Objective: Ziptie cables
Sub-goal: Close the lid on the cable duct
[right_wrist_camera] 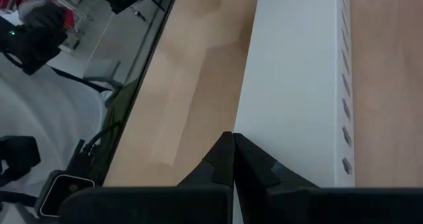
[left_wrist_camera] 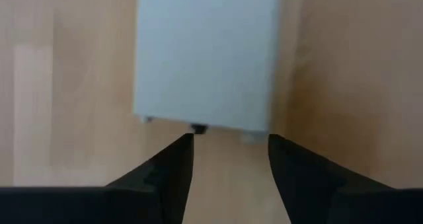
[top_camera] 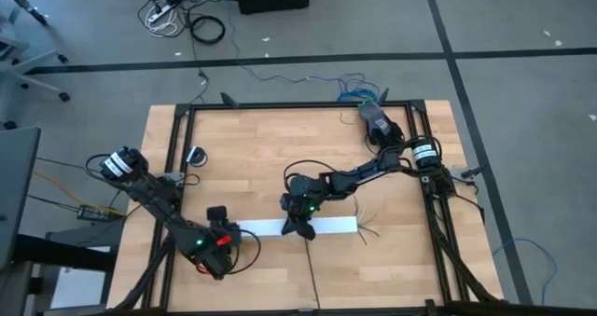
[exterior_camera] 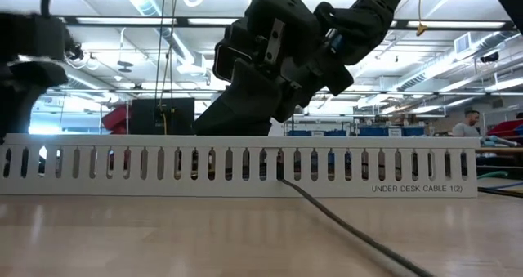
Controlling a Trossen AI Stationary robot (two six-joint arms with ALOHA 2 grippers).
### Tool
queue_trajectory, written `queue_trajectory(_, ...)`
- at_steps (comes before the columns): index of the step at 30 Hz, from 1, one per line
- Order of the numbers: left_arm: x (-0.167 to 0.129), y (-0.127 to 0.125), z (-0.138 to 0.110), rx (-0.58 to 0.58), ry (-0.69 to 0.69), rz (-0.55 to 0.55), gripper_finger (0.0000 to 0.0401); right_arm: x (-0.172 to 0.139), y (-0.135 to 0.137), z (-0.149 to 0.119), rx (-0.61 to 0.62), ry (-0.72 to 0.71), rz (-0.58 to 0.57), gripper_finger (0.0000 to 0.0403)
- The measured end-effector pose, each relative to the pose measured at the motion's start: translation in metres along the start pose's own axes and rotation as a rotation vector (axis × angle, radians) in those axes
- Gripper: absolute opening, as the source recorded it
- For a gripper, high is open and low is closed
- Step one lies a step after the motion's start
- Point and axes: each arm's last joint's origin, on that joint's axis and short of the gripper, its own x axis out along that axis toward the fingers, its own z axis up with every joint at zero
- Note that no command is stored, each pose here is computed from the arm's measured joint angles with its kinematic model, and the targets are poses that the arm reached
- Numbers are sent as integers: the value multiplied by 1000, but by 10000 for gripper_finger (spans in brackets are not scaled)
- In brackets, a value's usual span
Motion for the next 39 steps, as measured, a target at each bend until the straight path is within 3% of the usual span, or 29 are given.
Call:
queue_trajectory(14, -8, 2, -8, -34, 13, 80, 188, -8, 10, 11, -43, -58, 49, 12)
queue_trajectory(23, -9, 2, -8, -31, -28, 102, 188, -39, 39, 39, -109, -170, 66, 82)
queue_trajectory(29, -13, -2, -12, -6, -81, 118, 188, -58, 54, 45, -41, -147, 56, 139)
queue_trajectory(34, -17, -5, -21, -8, -106, 141, 188, -70, 75, 39, -14, -91, -66, 141)
queue_trajectory(39, -20, -3, -26, -53, -100, 171, 188, -81, 107, 26, -60, -67, -285, 88)
